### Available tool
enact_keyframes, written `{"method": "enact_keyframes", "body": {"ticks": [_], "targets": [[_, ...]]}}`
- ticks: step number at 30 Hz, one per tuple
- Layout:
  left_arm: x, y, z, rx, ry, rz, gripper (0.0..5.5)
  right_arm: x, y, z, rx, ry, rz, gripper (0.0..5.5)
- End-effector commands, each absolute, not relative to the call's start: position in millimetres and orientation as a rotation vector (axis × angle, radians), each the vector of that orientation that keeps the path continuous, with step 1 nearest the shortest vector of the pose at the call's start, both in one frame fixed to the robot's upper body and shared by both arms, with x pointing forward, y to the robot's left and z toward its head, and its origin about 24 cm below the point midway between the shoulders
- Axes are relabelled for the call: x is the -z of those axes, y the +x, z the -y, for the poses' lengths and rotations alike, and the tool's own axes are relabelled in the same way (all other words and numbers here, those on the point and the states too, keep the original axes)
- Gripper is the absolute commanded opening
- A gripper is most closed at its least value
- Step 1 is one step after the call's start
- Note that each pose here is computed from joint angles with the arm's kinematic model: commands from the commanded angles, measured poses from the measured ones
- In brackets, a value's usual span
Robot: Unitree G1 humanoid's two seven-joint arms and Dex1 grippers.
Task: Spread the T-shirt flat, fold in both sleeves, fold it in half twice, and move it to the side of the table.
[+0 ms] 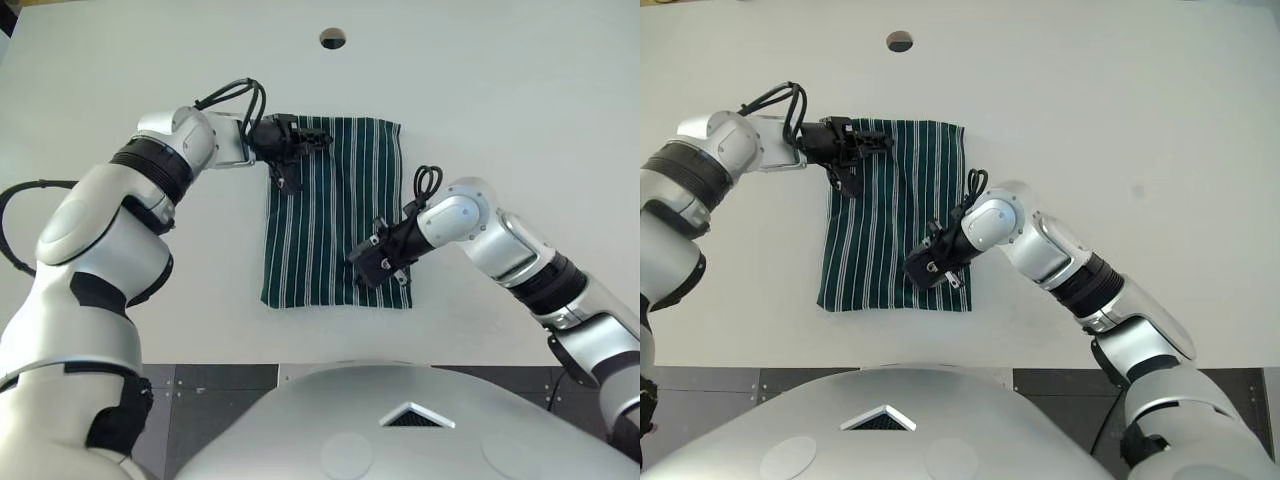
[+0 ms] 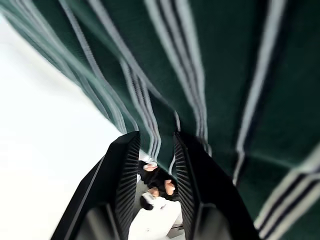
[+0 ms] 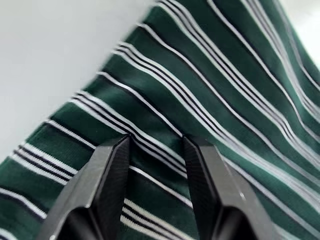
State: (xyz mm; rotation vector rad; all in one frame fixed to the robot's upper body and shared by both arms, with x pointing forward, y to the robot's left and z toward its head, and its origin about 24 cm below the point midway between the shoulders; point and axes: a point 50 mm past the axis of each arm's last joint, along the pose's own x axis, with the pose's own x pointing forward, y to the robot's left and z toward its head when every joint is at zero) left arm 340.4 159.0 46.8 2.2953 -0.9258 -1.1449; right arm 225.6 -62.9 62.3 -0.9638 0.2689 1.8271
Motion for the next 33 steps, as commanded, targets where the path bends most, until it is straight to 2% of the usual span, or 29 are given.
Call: {"method": "enact_keyframes", "body": {"ticks": [1, 4, 6, 7, 10, 12, 14, 17, 22, 24, 25, 29, 33], "targets": [[-70.5, 353.7, -171.5, 0.959, 2.263, 0.914, 1.24, -89.8, 240.0, 72.8, -1.736, -0.715, -0.262, 1.89], [-107.5, 355.6, -168.9, 0.781, 1.969, 0.897, 1.24, -120.2, 239.3, 88.5, -1.752, -0.464, -0.222, 1.89], [-127.6, 345.5, -164.1, 0.737, 1.757, 0.919, 1.24, -134.8, 237.7, 100.0, -1.752, -0.321, -0.219, 1.89], [-134.3, 340.0, -162.3, 0.732, 1.693, 0.931, 1.24, -138.8, 237.2, 104.7, -1.741, -0.277, -0.226, 1.89], [-158.5, 315.4, -178.6, 0.707, 1.416, 0.818, 1.24, -135.3, 243.8, 137.5, -1.598, -0.290, -0.289, 1.89], [-144.5, 284.5, -202.8, 0.841, 1.303, 0.638, 1.24, -122.7, 249.9, 165.7, -1.482, -0.414, -0.281, 1.89], [-124.9, 253.4, -224.8, 0.989, 1.245, 0.400, 1.53, -109.0, 254.7, 191.3, -1.398, -0.542, -0.243, 2.21], [-106.9, 204.7, -247.5, 1.215, 1.165, 0.082, 2.03, -88.1, 238.7, 217.6, -1.434, -0.648, -0.235, 2.75], [-91.9, 161.3, -266.1, 1.354, 1.092, -0.210, 2.74, -71.4, 210.9, 223.5, -1.565, -0.766, -0.225, 3.54], [-86.6, 152.3, -269.6, 1.376, 1.079, -0.280, 3.04, -63.4, 202.0, 221.9, -1.618, -0.849, -0.206, 3.75], [-81.9, 149.2, -270.8, 1.394, 1.095, -0.302, 3.21, -59.8, 199.0, 218.4, -1.633, -0.882, -0.175, 3.75], [-58.4, 134.6, -274.3, 1.469, 1.178, -0.376, 3.25, -50.8, 193.4, 206.4, -1.670, -1.002, -0.049, 3.75], [-41.3, 129.4, -266.6, 1.487, 1.206, -0.318, 3.25, -40.1, 199.6, 193.2, -1.659, -1.172, 0.084, 3.75]]}}
